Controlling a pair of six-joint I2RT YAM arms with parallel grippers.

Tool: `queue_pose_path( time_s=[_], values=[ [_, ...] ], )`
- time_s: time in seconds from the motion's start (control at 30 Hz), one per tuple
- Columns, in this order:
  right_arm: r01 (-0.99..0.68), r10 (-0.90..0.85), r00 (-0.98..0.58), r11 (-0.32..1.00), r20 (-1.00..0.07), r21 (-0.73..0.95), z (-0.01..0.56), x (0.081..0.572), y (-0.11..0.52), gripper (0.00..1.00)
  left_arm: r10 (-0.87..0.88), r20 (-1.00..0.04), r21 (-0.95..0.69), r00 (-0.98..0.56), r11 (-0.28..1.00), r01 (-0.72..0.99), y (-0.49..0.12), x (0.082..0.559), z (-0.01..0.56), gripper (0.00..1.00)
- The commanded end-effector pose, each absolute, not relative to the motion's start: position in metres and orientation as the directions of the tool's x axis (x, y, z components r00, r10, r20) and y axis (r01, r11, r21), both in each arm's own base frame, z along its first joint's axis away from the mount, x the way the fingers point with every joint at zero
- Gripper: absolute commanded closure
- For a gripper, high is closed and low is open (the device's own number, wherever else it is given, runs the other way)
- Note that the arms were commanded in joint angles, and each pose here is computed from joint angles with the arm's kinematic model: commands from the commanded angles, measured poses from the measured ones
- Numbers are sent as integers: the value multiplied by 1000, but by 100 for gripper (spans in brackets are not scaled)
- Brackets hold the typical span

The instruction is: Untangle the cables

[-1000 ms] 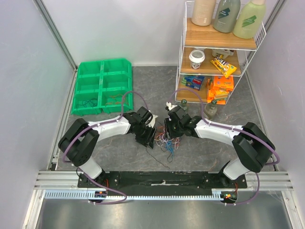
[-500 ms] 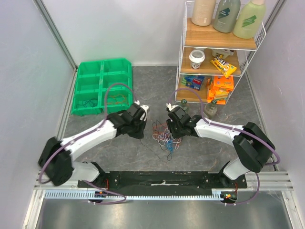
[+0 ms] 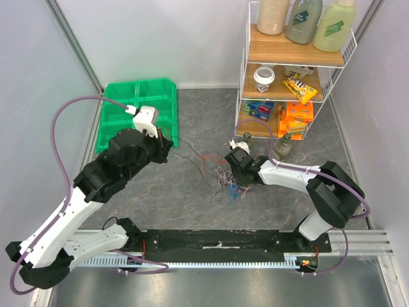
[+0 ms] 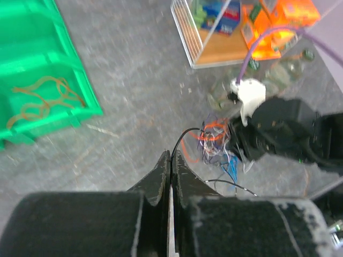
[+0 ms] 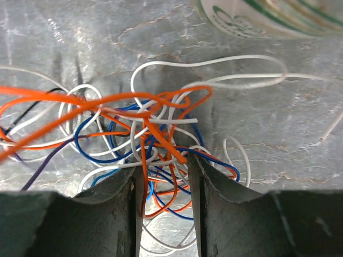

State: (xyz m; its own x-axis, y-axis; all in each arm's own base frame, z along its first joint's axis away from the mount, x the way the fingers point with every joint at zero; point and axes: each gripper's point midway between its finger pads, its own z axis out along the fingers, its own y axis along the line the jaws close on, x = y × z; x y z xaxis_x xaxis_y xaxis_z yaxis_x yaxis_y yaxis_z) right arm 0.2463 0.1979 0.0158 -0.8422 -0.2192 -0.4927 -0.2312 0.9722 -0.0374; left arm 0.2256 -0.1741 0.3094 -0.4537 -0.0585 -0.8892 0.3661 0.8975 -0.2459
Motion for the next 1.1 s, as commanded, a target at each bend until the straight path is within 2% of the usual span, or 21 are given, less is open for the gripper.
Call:
queue_pose_path(
  time_s=[0.0,0.07,0.13,0.23,0.3,0.37,0.47,0.53,0.83,1.07],
  values=[
    [-141,-207,-857,975,-473,-171,11,248,170,57,-52,-966,-126,-255,951,284,-154,257,366,98],
    [-157,-237,-861,966,-450,-207,9,247,165,57,-95,-977,-133,-189,971,199,-141,267,385,98],
    [-176,-267,-865,955,-426,-240,10,244,159,57,-137,-984,-157,-116,971,183,-139,272,409,98],
    [-277,-337,-851,939,-401,-203,11,236,164,57,-151,-987,-163,-63,940,300,-159,271,441,98],
    [-365,-373,-826,925,-422,-102,16,228,180,54,-111,-993,-122,-51,905,407,-176,265,448,98],
    [-456,-401,-771,890,-495,-11,35,224,202,47,-88,-994,-105,-57,878,466,-186,260,447,98],
    [-572,-412,-654,819,-635,57,79,219,228,27,-90,-993,-114,-73,874,473,-187,258,445,98],
    [-581,-370,-609,810,-701,77,113,221,232,18,-90,-993,-118,-82,872,476,-186,256,445,98],
    [-650,-246,-480,745,-842,153,220,230,261,8,-102,-991,-129,-83,881,455,-180,254,452,98],
    [-725,-126,-404,649,-906,233,263,265,330,9,-159,-984,-180,-85,890,419,-173,254,471,98]
  ],
)
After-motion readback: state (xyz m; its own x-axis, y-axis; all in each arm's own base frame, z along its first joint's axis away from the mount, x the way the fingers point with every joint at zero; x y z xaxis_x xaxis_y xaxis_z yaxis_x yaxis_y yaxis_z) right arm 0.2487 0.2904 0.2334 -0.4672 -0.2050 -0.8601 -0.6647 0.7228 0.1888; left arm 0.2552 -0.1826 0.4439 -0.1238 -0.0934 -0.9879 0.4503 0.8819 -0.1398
